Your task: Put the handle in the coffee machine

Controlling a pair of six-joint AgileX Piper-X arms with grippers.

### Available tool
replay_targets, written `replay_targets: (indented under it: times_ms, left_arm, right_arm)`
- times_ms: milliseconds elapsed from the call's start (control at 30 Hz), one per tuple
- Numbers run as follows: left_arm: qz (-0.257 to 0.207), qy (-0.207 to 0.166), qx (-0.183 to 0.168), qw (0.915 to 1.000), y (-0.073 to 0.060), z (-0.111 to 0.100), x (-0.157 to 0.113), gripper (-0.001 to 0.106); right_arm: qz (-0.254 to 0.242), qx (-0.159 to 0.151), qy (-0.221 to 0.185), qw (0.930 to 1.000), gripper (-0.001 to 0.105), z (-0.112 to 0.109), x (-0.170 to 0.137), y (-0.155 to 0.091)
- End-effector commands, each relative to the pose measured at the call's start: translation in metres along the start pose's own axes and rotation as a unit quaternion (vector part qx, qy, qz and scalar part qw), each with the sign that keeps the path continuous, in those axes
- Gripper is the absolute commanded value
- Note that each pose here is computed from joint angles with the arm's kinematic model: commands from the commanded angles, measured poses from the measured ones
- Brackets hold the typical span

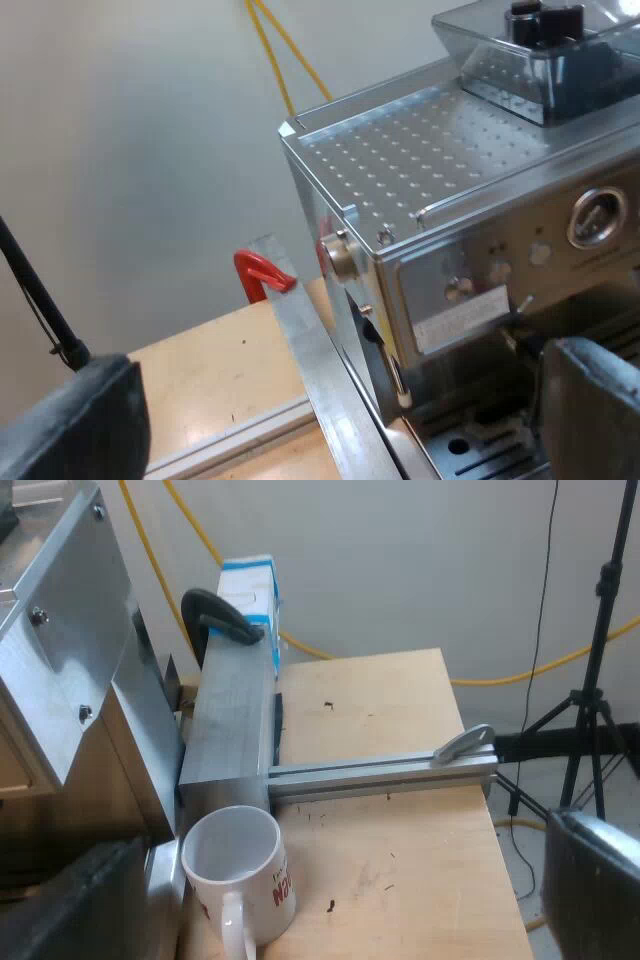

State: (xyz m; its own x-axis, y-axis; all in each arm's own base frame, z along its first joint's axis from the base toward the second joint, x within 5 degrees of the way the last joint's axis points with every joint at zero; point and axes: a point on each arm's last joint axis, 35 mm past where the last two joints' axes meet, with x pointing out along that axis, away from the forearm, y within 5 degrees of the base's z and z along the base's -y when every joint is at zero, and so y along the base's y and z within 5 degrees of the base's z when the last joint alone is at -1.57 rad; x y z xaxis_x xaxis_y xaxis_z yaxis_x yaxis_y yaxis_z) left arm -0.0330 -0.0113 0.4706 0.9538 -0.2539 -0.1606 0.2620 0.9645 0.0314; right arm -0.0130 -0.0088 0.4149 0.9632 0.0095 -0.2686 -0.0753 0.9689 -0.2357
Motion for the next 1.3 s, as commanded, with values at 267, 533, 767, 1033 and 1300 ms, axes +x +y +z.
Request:
replay_targets:
  times_ms: [267,533,767,1033,1300]
  left_arm:
    - [-0.025,0.003,-0.023,0.9994,-0.008,-0.047,-0.006,0.08]
    - [-0.046,0.032,-0.039,0.9977,-0.014,-0.084,-0.014,0.08]
    - [-0.058,0.062,-0.036,0.9958,-0.013,-0.099,-0.005,0.08]
    - [-0.059,0.11,-0.048,0.991,-0.011,-0.116,0.008,0.08]
    - [-0.057,0.088,-0.041,0.9937,-0.004,-0.121,0.03,0.08]
  right_arm:
    - [-0.006,-0.001,-0.022,0.9997,0.081,-0.046,-0.012,0.007]
    - [0.03,-0.021,0.051,0.9981,0.081,-0.067,0.003,0.015]
    - [0.038,-0.022,0.06,0.9972,0.081,-0.071,0.009,0.018]
    - [0.05,-0.021,0.067,0.9963,0.081,-0.08,0.029,0.024]
    - [0.064,-0.014,0.018,0.9977,0.081,-0.079,0.051,0.03]
